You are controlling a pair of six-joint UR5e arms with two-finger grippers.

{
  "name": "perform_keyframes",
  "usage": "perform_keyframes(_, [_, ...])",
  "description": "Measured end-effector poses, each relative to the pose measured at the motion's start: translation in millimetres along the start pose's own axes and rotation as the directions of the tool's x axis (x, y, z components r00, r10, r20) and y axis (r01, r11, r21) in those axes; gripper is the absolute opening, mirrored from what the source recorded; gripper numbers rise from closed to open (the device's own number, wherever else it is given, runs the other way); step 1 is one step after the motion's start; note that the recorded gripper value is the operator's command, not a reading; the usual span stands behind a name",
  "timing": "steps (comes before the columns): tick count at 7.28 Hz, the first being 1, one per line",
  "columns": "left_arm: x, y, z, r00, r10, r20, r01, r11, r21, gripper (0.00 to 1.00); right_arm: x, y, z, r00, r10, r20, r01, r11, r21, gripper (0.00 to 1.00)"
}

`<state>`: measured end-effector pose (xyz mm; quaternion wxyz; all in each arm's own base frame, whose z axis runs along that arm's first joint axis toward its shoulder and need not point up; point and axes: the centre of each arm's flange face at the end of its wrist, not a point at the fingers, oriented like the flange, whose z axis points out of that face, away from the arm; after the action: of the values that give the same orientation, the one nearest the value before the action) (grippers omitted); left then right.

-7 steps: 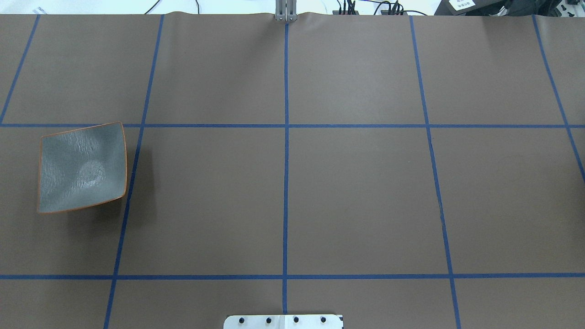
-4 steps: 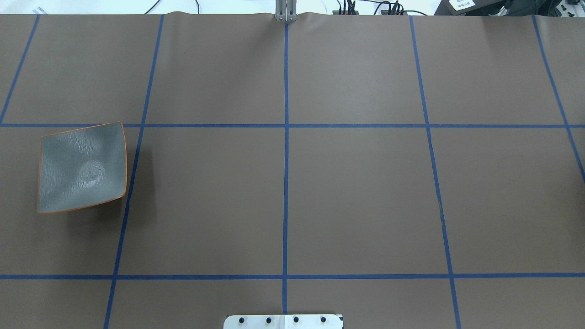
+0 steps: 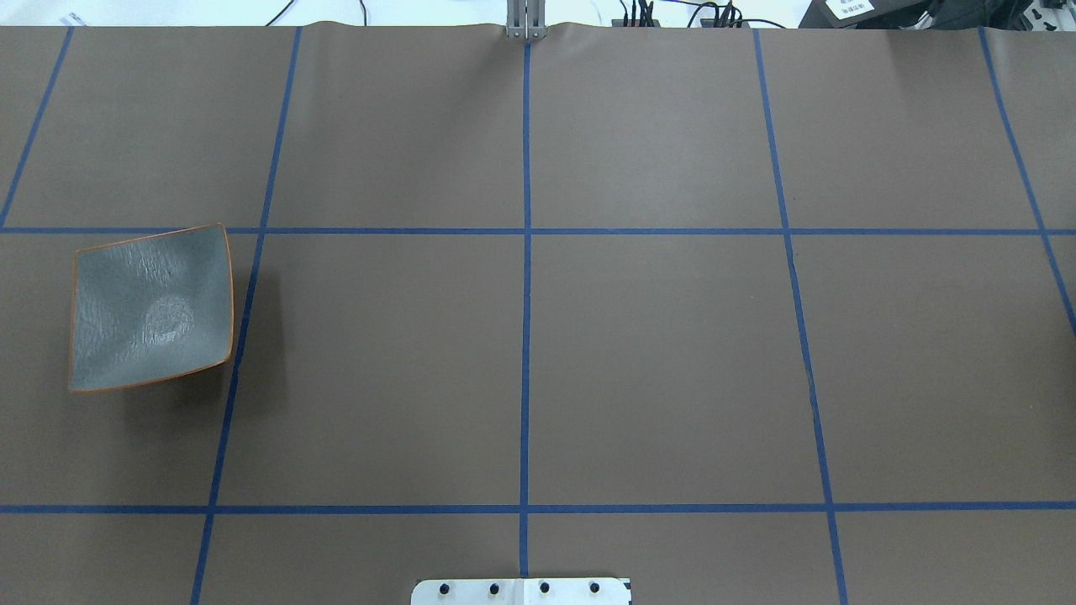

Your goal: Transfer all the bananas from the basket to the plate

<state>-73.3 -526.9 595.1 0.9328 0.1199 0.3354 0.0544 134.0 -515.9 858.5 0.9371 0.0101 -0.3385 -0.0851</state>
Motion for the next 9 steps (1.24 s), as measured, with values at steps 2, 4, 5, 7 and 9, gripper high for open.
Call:
perform_keyframes(2, [0,0,-1,1.000,0.001,0.000,-0.001,1.000,0.001,1.00,1,4,3,1.000,0.004,0.003,-0.004,1.000,-0.004,0.81])
perform_keyframes(4, [1,0,-1,1.000,0.002,0.000,-0.002,1.000,0.003,1.00,1,9,5,1.000,0.007,0.006,-0.006,1.000,-0.006,0.73])
perform_keyframes(5, [1,-1,-2,1.000,0.003,0.000,-0.003,1.000,0.003,1.00,1,12,6,1.000,0.008,0.008,-0.008,1.000,-0.006,0.70])
perform_keyframes(7, [1,-1,-2,1.000,0.002,0.000,-0.002,1.000,0.003,1.00,0,14,6,1.000,0.009,0.010,-0.009,1.000,-0.005,0.35])
perform_keyframes(9, [1,0,-1,1.000,-0.002,0.000,0.002,1.000,0.001,1.00,-6,9,-2,1.000,0.023,0.013,-0.022,1.000,-0.008,0.00])
